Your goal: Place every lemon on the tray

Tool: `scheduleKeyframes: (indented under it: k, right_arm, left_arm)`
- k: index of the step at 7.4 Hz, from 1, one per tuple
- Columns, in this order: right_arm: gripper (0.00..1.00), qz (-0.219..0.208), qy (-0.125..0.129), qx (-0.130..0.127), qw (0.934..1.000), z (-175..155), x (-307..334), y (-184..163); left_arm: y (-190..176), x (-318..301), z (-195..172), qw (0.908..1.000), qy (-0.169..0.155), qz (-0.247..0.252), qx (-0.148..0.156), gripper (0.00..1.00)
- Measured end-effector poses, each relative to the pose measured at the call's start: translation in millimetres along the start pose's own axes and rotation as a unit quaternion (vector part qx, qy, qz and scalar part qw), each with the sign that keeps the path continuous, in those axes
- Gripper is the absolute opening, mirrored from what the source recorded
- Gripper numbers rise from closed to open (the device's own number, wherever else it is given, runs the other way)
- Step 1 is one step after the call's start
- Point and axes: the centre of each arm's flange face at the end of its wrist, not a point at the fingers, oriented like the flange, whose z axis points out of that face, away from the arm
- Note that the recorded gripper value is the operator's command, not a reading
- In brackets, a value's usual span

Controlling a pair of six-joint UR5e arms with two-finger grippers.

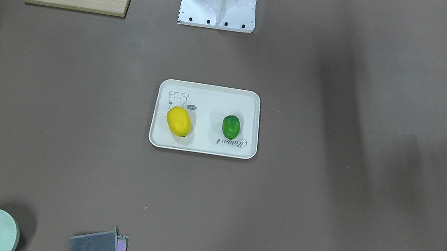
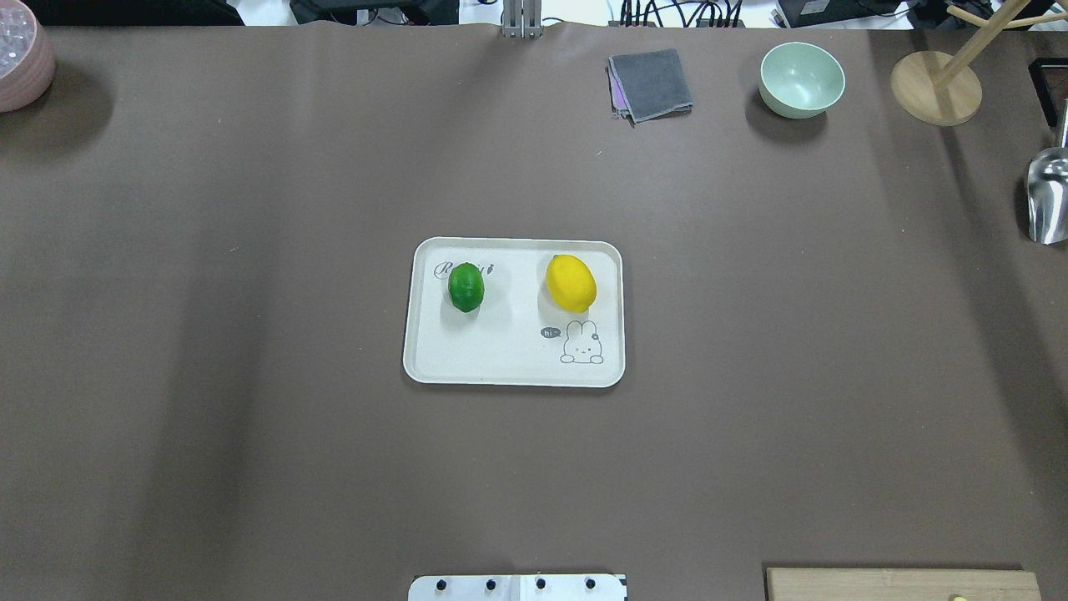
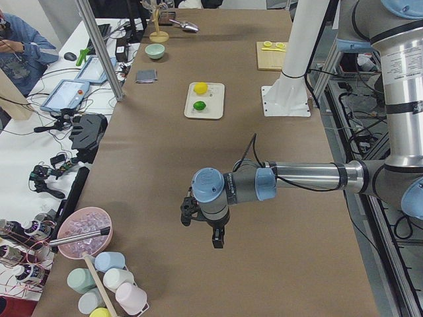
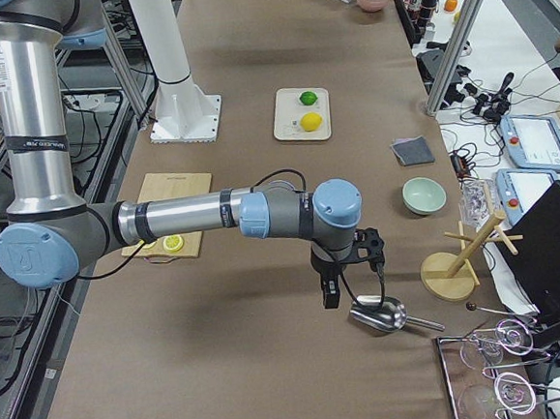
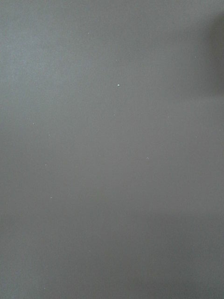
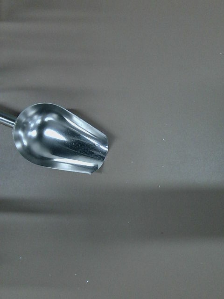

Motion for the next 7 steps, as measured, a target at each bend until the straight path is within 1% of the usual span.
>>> scheduleKeyframes:
  k: [7]
  right_arm:
    - [1.00, 0.000, 0.000, 0.000, 1.0000, -0.4, -0.4, -0.1]
  left_arm:
    - [-3.0, 1.3, -3.4, 1.0000, -0.003, -0.002, 0.003, 0.98]
